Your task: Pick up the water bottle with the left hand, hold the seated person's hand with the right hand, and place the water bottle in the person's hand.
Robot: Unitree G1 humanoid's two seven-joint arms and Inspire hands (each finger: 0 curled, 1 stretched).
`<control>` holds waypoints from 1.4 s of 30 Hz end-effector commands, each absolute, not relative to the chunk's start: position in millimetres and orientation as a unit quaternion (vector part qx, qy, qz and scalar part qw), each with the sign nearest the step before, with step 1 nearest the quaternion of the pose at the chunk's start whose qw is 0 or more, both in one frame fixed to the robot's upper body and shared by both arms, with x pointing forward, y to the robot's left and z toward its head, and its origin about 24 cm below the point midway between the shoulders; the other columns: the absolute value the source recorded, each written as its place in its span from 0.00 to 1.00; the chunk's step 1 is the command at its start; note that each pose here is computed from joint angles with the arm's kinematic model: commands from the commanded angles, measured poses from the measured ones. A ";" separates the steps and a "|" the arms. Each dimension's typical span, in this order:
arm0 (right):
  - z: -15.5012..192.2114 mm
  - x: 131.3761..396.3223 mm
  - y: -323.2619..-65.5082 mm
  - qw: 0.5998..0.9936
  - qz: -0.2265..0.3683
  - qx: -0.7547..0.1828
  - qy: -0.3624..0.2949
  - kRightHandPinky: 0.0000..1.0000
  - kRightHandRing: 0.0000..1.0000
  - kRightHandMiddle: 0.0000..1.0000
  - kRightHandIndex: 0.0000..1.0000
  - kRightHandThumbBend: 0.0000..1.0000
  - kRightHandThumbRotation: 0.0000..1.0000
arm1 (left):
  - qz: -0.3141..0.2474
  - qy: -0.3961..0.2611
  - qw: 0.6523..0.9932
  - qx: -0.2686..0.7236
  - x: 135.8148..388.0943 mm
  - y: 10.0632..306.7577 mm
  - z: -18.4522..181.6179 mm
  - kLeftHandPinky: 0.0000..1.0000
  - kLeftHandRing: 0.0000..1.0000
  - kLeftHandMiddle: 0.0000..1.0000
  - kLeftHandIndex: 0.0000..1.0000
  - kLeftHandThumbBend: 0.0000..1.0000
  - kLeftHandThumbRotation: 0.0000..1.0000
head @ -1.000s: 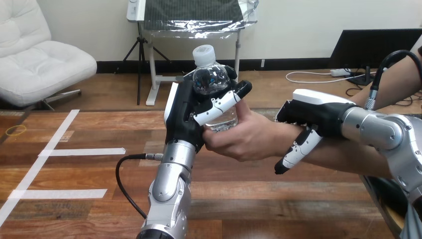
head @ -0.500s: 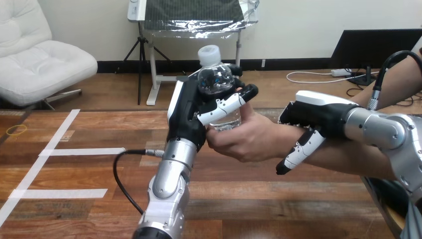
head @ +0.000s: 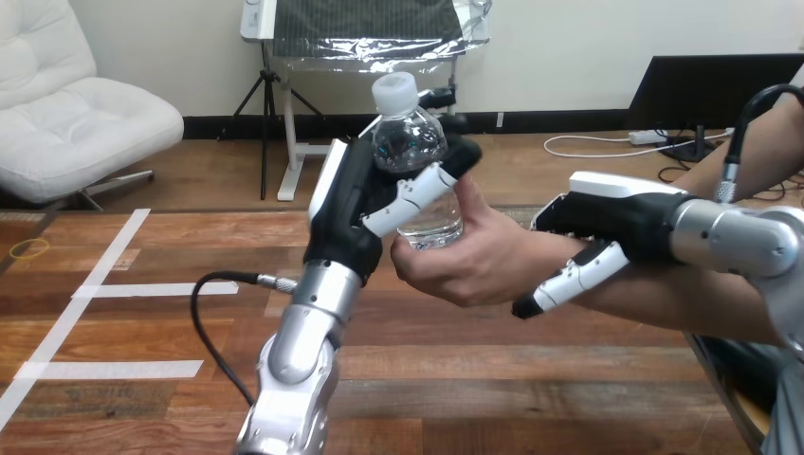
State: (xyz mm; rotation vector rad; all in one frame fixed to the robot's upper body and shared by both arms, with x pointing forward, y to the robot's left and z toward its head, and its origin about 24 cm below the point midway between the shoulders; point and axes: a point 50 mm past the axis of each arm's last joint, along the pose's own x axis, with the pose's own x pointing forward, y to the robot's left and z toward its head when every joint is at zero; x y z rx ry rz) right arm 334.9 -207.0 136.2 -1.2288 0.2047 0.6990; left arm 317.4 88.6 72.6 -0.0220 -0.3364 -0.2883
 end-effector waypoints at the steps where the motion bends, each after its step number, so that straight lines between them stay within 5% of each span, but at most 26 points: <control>1: 147.0 327.2 -219.7 0.768 0.306 -0.556 0.088 0.56 0.67 0.73 0.79 1.00 0.68 | -0.128 -0.227 0.965 0.005 309.5 105.0 97.9 0.98 0.91 0.85 0.82 0.77 0.84; 10: 148.6 316.9 -229.2 0.783 0.293 -0.541 0.091 0.60 0.73 0.79 0.86 1.00 0.72 | -0.100 -0.250 0.963 0.006 293.4 122.2 109.0 0.97 0.89 0.84 0.80 0.77 0.83; 22: 149.7 305.9 -239.1 0.814 0.276 -0.506 0.074 0.63 0.75 0.83 0.93 1.00 0.74 | -0.075 -0.264 0.962 -0.004 271.9 139.0 119.9 0.99 0.89 0.85 0.77 0.63 0.88; 42: 151.4 295.0 -245.2 0.869 0.232 -0.437 0.030 0.65 0.84 0.90 0.98 1.00 0.76 | -0.053 -0.255 0.965 -0.014 249.7 154.5 118.7 1.00 0.89 0.83 0.76 0.71 0.83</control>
